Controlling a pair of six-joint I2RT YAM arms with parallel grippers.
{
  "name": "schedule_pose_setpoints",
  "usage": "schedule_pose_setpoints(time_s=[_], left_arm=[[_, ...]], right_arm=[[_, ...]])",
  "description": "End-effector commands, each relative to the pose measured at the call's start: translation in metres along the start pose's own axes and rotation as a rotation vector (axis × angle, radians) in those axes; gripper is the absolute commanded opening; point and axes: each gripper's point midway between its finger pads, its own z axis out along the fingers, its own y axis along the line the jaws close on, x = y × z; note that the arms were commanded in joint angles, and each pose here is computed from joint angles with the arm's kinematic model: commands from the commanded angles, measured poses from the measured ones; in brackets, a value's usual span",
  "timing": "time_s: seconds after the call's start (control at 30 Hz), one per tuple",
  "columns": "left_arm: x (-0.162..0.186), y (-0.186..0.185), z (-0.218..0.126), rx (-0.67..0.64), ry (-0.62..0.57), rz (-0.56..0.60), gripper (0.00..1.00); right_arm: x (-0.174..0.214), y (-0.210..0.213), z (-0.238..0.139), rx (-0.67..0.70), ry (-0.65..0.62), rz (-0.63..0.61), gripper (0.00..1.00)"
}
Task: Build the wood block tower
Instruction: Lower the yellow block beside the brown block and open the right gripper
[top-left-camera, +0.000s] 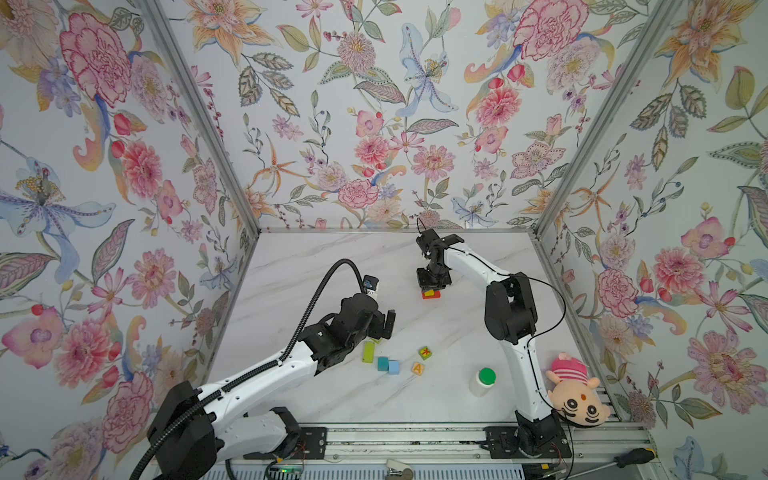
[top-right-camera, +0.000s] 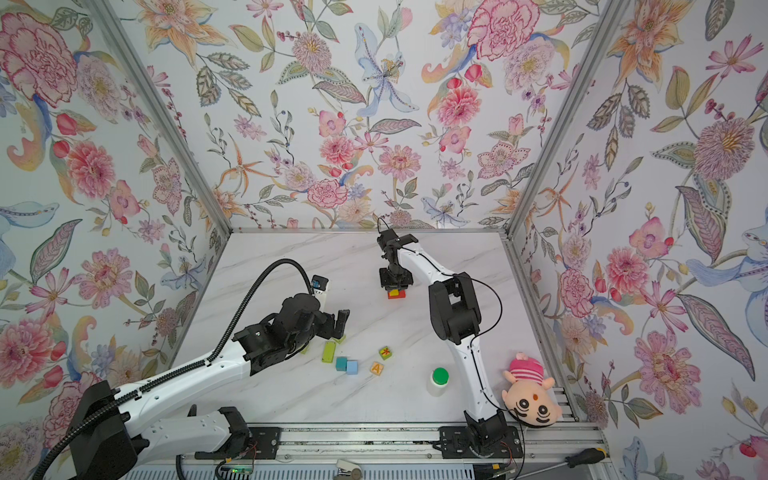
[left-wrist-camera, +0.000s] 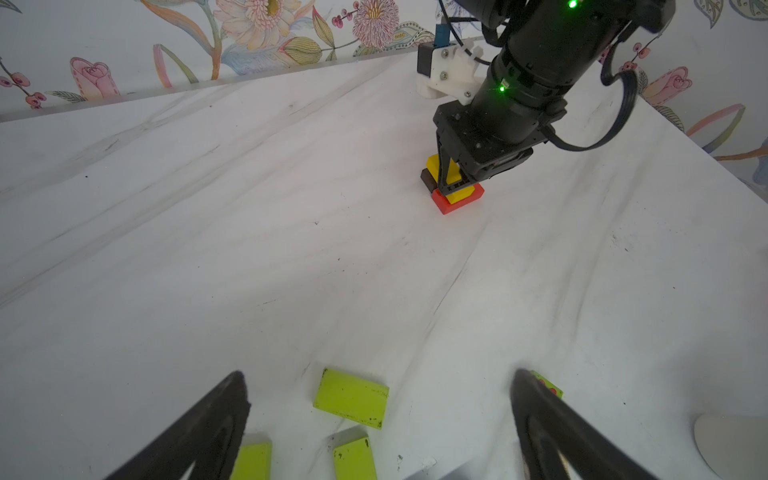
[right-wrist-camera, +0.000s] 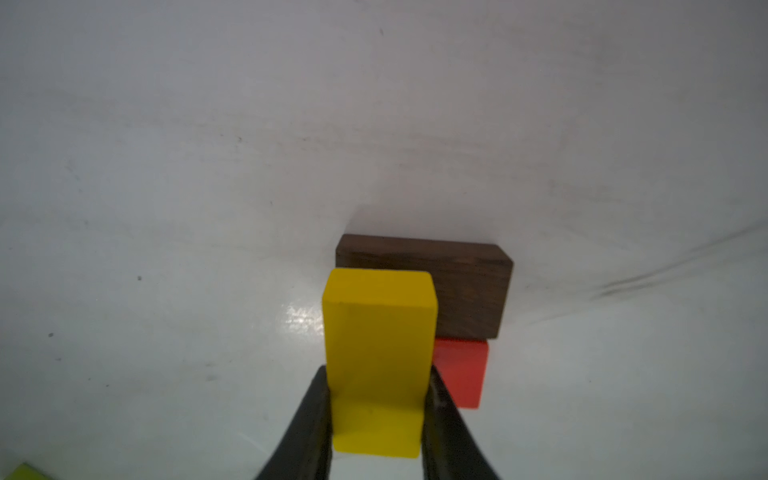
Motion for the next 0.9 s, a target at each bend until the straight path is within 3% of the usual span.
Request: schedule_pose_setpoints(time_s=[0.0, 0.23, 0.43, 0.77, 0.87], left_arm=[[-0.014, 0.001, -0.001, 0.007, -0.029, -0.001, 0.99], [-0.012, 0.003, -0.001, 0.006, -0.023, -0.001, 0.99], [-0.012, 0.005, -0.001, 0.007, -0.022, -0.002, 0.99], [-0.016, 0.001, -0.009, 0.045, -0.039, -0.009, 0.99], [-0.010, 0.003, -0.012, 0.050, -0.040, -0.035, 0.99]], right_arm=[[0.002, -0.004, 0.002, 0.011, 0.025, 0.008, 0.26], [0.004, -0.004, 0.006, 0.009, 0.036, 0.011, 0.29], [0.002, -0.002, -0.001, -0.002, 0.024, 0.015, 0.40], [-0.017, 0.014, -0.058, -0.079, -0.095, -0.005, 0.69], [-0.019, 0.016, -0.078, -0.090, -0.129, -0.012, 0.71]])
